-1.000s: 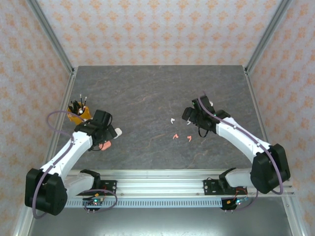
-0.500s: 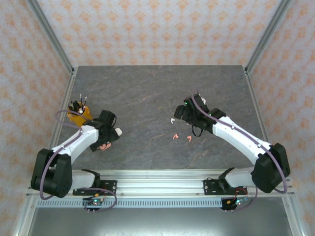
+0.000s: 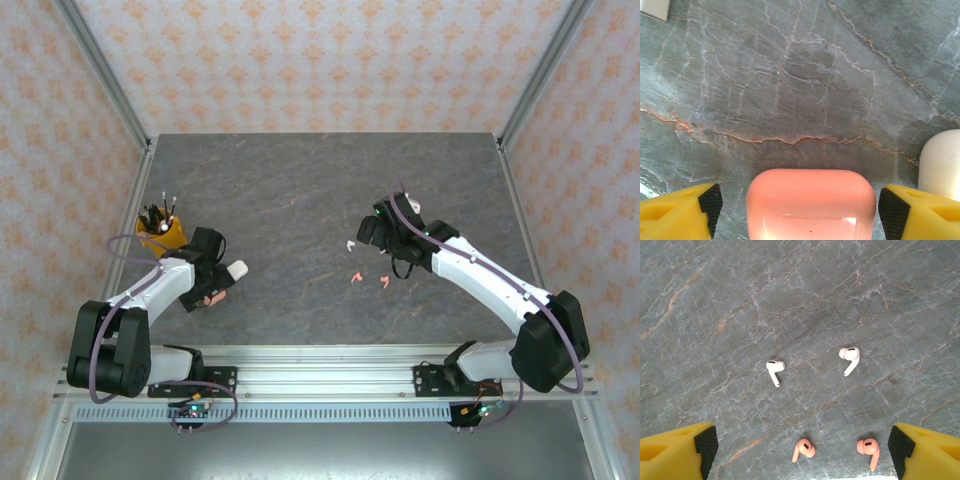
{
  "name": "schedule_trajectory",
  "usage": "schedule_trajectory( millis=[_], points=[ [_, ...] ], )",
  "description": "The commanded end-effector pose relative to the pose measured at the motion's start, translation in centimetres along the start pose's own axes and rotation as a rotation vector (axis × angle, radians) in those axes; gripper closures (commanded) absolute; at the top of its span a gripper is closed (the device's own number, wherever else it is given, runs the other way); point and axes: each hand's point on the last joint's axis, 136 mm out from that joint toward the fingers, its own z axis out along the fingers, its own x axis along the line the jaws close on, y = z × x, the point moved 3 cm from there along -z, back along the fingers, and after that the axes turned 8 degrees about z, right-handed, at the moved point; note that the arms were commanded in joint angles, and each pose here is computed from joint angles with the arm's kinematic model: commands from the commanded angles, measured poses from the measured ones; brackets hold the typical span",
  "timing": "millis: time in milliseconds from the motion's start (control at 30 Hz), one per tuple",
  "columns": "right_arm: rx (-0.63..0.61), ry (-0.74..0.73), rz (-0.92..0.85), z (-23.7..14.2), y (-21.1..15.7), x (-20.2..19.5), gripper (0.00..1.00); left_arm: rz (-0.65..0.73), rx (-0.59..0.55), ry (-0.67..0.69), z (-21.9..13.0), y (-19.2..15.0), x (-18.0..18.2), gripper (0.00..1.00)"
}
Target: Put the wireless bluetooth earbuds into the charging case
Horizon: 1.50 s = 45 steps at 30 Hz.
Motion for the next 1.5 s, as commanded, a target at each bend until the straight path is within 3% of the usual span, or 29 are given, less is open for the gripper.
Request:
schedule_trajectory(
  millis=[0,333,833,1467],
  points=[
    [-0.033,-0.02,0.008,-0.7,0.6,0.0,0.1,0.007,0.0,0.001,0.6,0.0,0.2,0.17],
    [-0.041,-0.02,0.016,-0.8,0.8,0.1,0.1,0.025,0.013,0.005,1.2,-0.2,0.1,0.21],
    [-0.059,-0.009,0.028,-1.6,1.1,0.0,0.1,0.044,0.02,0.008,1.5,0.0,0.0,0.36],
    [-0.056,-0.008,0.034,-1.3,1.2,0.3,0.1,0.061,0.019,-0.093,-1.5,-1.9,-0.6,0.45]
  ],
)
